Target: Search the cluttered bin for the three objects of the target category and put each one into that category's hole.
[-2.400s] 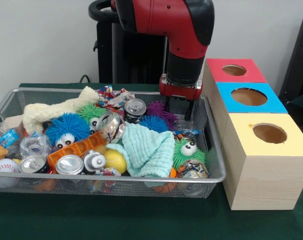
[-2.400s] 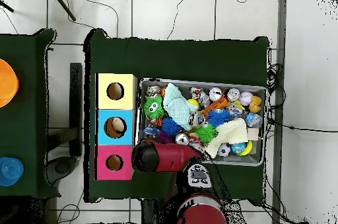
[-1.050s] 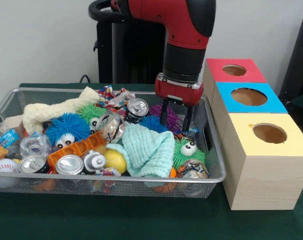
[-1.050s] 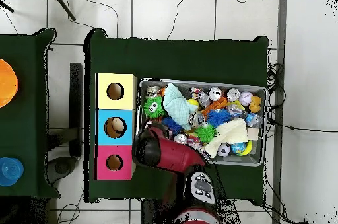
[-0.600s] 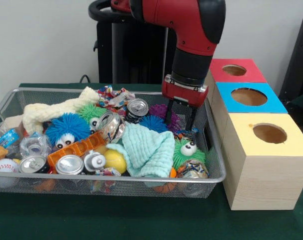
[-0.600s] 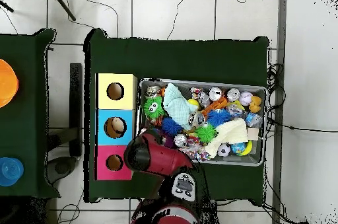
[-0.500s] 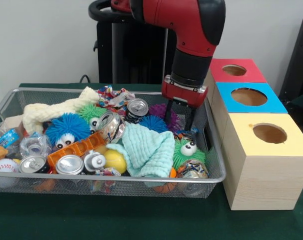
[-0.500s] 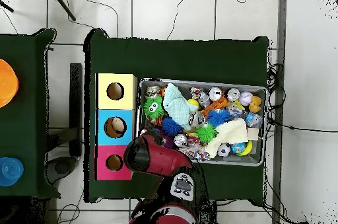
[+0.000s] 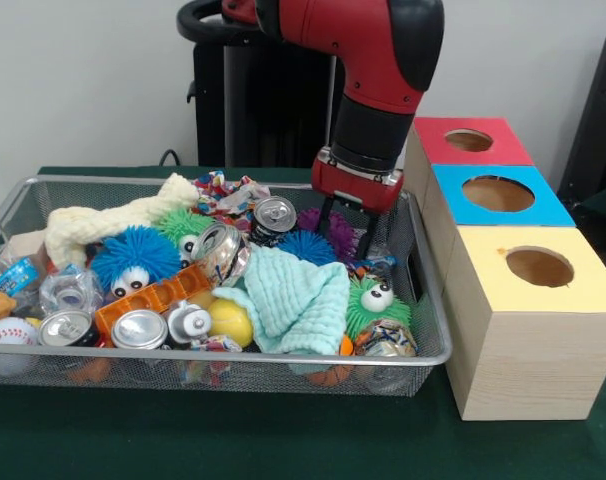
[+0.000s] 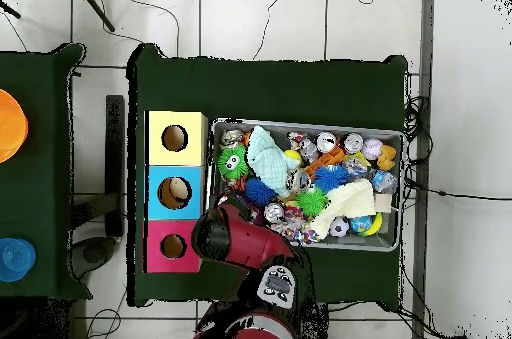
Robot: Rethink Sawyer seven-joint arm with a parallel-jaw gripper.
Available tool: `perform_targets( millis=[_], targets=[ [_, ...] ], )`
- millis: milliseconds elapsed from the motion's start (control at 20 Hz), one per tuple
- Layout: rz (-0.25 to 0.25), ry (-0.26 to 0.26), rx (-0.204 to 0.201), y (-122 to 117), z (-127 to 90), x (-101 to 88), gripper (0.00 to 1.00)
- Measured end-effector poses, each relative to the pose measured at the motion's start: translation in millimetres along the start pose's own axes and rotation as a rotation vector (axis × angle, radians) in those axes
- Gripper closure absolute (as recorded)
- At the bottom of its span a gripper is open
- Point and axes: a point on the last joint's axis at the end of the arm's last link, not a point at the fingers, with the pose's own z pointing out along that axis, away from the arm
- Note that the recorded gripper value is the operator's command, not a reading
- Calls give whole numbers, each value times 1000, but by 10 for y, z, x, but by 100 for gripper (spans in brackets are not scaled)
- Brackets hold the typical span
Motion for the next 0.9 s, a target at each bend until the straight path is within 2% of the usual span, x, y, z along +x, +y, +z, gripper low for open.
perform_targets(
  millis=[500, 900],
  targets=[
    [18, -22, -5, -16, -94, -116, 0],
    [82, -29, 13, -9, -110, -177, 0]
  ],
)
